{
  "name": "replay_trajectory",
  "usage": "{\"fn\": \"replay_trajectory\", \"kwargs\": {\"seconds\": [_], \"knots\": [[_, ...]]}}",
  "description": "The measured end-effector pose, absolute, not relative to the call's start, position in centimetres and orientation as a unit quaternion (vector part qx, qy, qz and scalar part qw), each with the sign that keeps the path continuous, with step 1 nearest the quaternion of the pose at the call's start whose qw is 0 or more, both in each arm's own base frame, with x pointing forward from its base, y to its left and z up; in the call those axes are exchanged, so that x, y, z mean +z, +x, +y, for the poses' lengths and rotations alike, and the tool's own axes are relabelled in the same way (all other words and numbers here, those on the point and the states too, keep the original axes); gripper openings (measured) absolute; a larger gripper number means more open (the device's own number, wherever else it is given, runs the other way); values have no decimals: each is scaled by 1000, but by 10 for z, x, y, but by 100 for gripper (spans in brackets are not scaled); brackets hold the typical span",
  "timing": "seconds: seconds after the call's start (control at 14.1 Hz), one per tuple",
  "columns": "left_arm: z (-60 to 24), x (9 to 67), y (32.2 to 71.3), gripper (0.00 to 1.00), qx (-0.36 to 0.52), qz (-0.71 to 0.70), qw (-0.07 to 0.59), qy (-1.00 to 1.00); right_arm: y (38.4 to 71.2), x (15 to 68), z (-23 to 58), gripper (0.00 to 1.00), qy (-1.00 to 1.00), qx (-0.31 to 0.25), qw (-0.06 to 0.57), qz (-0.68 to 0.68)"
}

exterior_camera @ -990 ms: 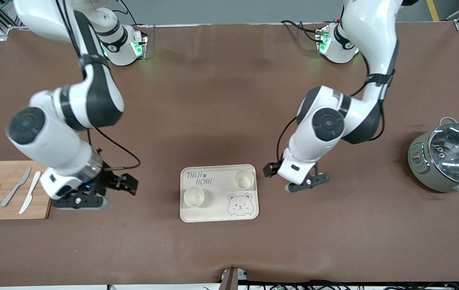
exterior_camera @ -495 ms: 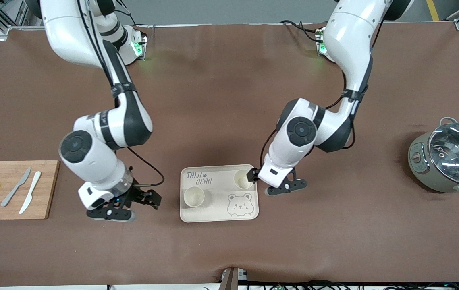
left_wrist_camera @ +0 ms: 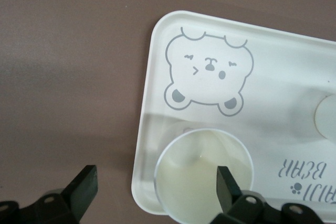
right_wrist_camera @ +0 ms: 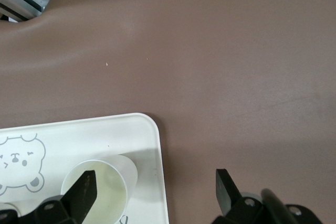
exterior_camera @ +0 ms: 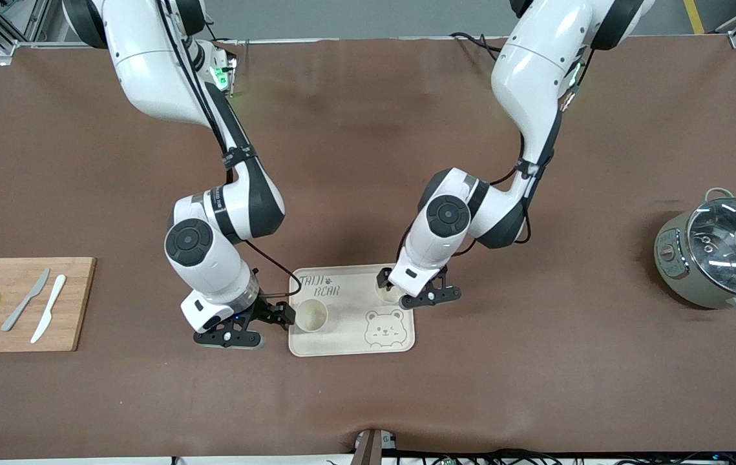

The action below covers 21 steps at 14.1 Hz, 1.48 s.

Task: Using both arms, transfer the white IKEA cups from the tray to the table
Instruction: 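Close the left gripper on one cup while the right gripper grasps the other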

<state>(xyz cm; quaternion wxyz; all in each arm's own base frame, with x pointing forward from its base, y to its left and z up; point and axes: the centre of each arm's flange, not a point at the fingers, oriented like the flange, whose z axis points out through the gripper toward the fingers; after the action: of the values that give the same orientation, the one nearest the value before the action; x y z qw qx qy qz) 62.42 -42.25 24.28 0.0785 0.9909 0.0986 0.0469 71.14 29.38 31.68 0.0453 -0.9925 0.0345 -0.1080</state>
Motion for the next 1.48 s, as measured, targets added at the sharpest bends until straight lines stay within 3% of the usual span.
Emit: {"fn": "replay_trajectory", "kwargs": {"seconds": [0.35, 0.99, 1.06, 1.48], "knots": [[-423, 224, 625, 100, 56, 97, 83, 990, 703, 285, 309, 100, -995, -90, 35, 23], [-424, 223, 626, 8, 59, 90, 84, 991, 694, 238, 334, 100, -995, -97, 29, 6], [-424, 223, 626, 3, 59, 90, 84, 991, 694, 234, 334, 100, -995, -96, 28, 8], [-427, 235, 631, 4, 69, 89, 92, 989, 693, 225, 333, 100, -995, -94, 26, 19]]}}
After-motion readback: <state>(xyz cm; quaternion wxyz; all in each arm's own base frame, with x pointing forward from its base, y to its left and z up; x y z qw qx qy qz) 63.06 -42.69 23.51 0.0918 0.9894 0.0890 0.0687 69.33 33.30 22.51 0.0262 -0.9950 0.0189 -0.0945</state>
